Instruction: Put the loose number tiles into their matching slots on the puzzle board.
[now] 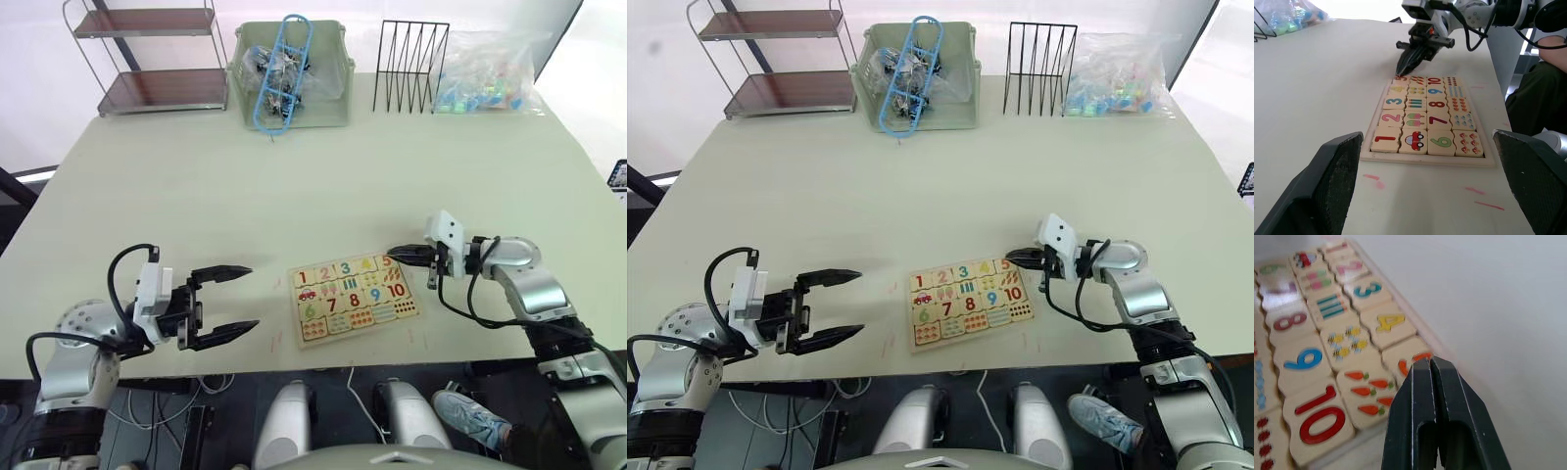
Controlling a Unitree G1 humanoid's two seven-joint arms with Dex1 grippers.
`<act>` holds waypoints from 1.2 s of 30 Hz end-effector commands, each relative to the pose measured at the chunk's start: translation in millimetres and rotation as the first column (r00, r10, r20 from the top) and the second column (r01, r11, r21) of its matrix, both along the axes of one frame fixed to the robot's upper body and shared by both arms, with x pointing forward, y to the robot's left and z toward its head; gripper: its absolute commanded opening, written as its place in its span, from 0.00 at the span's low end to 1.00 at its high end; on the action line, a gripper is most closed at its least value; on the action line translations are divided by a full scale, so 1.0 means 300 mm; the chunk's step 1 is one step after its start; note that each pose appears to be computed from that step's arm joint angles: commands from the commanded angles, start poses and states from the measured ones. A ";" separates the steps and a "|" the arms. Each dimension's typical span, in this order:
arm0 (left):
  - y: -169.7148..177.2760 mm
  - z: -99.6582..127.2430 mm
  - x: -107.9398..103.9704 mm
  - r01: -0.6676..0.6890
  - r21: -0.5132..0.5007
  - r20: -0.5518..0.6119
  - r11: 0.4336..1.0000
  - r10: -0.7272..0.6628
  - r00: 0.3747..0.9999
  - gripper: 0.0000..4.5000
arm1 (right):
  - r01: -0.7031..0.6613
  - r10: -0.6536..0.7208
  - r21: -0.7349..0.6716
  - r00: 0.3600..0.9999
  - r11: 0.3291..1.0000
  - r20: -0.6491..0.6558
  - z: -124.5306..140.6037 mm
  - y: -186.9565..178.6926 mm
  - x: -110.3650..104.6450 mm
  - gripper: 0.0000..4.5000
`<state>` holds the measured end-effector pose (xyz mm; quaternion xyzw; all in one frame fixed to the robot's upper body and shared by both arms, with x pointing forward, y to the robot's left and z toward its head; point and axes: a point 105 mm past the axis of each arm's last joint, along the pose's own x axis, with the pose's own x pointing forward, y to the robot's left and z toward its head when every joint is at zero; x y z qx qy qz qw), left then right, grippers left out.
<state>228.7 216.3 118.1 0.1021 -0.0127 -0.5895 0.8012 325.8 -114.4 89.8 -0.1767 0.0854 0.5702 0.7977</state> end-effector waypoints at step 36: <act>0.185 -0.040 0.129 -0.751 -0.063 -0.053 0.657 0.749 0.660 1.00 | 0.600 -0.647 0.323 0.760 0.732 0.056 0.090 -0.467 -0.189 0.99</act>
